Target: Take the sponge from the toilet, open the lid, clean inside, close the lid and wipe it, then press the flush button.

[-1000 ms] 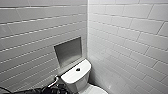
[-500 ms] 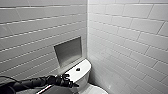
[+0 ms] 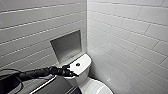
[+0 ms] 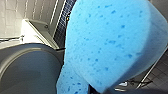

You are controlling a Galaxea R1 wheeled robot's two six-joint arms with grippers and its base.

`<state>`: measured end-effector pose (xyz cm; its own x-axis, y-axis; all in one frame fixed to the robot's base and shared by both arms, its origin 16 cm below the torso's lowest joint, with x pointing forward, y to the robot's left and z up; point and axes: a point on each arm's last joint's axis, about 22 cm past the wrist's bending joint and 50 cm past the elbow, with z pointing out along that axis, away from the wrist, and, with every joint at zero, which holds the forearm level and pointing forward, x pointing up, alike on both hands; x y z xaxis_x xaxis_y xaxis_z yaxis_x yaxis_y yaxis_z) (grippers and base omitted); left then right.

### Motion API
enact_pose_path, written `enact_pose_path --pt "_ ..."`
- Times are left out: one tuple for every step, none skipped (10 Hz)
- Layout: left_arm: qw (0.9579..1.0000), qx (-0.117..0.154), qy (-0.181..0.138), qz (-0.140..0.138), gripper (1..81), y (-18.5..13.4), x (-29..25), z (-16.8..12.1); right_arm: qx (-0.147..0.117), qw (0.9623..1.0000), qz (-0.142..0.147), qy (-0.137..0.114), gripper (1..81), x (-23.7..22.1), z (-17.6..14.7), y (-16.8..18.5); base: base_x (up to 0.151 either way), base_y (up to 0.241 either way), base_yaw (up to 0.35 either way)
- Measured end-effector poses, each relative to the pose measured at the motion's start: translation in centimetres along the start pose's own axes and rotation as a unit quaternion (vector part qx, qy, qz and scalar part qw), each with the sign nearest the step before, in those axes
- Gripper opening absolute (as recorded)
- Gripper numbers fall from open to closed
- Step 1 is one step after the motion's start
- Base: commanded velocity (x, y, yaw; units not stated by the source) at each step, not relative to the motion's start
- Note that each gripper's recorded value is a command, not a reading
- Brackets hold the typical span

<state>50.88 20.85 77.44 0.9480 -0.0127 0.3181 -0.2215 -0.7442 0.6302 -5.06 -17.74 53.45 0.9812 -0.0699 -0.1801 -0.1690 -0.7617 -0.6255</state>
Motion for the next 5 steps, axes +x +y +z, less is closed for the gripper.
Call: enact_pose_path --pt "1.0000 0.007 0.001 -0.001 81.1 -0.7 1.7 0.6 -0.001 1.0000 0.007 -0.007 1.0 -0.4 0.1 0.2 0.000 0.000 0.000" --pt "0.9998 0.018 -0.002 -0.006 81.1 -1.6 2.5 0.9 -0.002 0.9999 0.009 -0.008 1.0 -0.3 0.1 0.3 0.000 0.000 0.000" --pt "0.9995 0.029 -0.006 -0.011 81.1 -2.7 2.8 1.0 -0.001 0.9999 0.011 -0.008 1.0 -0.2 0.2 0.2 0.000 0.000 0.000" --pt "0.9991 0.038 -0.008 -0.015 81.1 -3.3 3.3 1.2 -0.001 0.9999 0.012 -0.009 1.0 -0.2 0.1 0.2 0.000 0.000 0.000" --pt "0.9989 0.044 -0.010 -0.013 81.1 -3.3 4.3 1.1 -0.001 0.9999 0.013 -0.008 1.0 -0.2 0.1 0.2 0.000 0.000 0.000"
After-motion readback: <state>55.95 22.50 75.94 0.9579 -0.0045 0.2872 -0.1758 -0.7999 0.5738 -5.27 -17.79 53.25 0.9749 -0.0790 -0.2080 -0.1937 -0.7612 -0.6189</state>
